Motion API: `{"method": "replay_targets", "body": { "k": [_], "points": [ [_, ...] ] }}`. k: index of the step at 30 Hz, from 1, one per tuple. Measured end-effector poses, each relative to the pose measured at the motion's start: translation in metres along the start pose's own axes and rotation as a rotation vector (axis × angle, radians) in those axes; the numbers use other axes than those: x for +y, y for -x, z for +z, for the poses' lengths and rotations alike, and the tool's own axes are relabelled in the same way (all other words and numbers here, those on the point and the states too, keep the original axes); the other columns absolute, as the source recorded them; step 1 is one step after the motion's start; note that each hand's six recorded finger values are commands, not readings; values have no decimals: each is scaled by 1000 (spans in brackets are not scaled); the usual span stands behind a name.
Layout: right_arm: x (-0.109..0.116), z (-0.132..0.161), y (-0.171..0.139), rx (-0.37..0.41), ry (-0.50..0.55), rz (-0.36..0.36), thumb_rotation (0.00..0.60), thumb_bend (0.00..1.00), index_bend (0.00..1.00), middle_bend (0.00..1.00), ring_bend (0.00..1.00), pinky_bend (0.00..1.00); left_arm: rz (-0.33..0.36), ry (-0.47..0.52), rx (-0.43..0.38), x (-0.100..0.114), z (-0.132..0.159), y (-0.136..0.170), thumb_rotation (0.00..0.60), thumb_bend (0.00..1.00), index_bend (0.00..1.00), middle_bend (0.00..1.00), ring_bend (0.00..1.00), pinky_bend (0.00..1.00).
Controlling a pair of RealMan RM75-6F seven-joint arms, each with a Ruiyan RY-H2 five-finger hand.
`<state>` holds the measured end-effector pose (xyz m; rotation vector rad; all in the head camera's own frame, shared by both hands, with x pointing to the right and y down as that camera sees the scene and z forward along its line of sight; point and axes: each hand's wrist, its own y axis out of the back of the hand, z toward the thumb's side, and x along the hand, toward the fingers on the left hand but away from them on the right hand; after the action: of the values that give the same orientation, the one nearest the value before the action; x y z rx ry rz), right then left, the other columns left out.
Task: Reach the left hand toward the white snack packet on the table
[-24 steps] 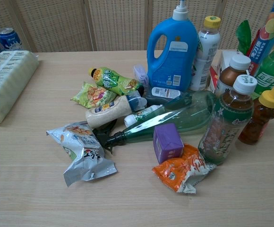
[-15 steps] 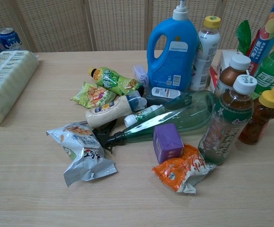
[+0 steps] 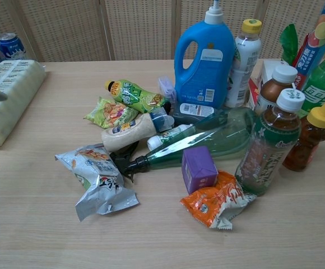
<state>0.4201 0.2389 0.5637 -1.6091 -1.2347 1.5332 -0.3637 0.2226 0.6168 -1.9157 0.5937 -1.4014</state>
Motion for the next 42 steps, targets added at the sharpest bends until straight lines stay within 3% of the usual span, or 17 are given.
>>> {"method": "replay_targets", "body": {
  "k": [7, 17, 22, 25, 27, 30, 35, 42],
  "points": [
    [6, -9, -7, -33, -9, -8, 489, 35, 0, 0, 0, 0, -52, 11, -77, -38, 32, -31, 600, 304, 7, 0, 0, 0],
    [16, -22, -15, -69, -19, -28, 491, 36, 0, 0, 0, 0, -74, -4, -133, -64, 67, -69, 600, 303, 39, 9, 37, 0],
    [19, -27, -17, -83, -20, -32, 493, 38, 0, 0, 0, 0, -83, 14, -161, -75, 84, -85, 600, 304, 159, 108, 169, 0],
    [22, -29, -17, -87, -22, -38, 492, 37, 0, 0, 0, 0, -77, 20, -175, -80, 92, -92, 600, 304, 296, 314, 369, 0],
    [24, -30, -18, -91, -25, -42, 490, 37, 0, 0, 0, 0, -65, 21, -182, -82, 95, -95, 600, 303, 399, 498, 571, 78],
    [24, -31, -18, -94, -24, -41, 494, 36, 0, 0, 0, 0, -46, 16, -188, -86, 97, -100, 600, 304, 552, 691, 824, 351],
    [22, -30, -17, -90, -21, -33, 493, 36, 0, 0, 0, 0, -35, 28, -208, -88, 102, -107, 600, 303, 659, 808, 927, 493],
    [22, -28, -17, -80, -12, -35, 491, 36, 0, 0, 0, 0, 67, 152, -211, -55, 98, -102, 600, 295, 656, 817, 930, 509]
  ]
}}
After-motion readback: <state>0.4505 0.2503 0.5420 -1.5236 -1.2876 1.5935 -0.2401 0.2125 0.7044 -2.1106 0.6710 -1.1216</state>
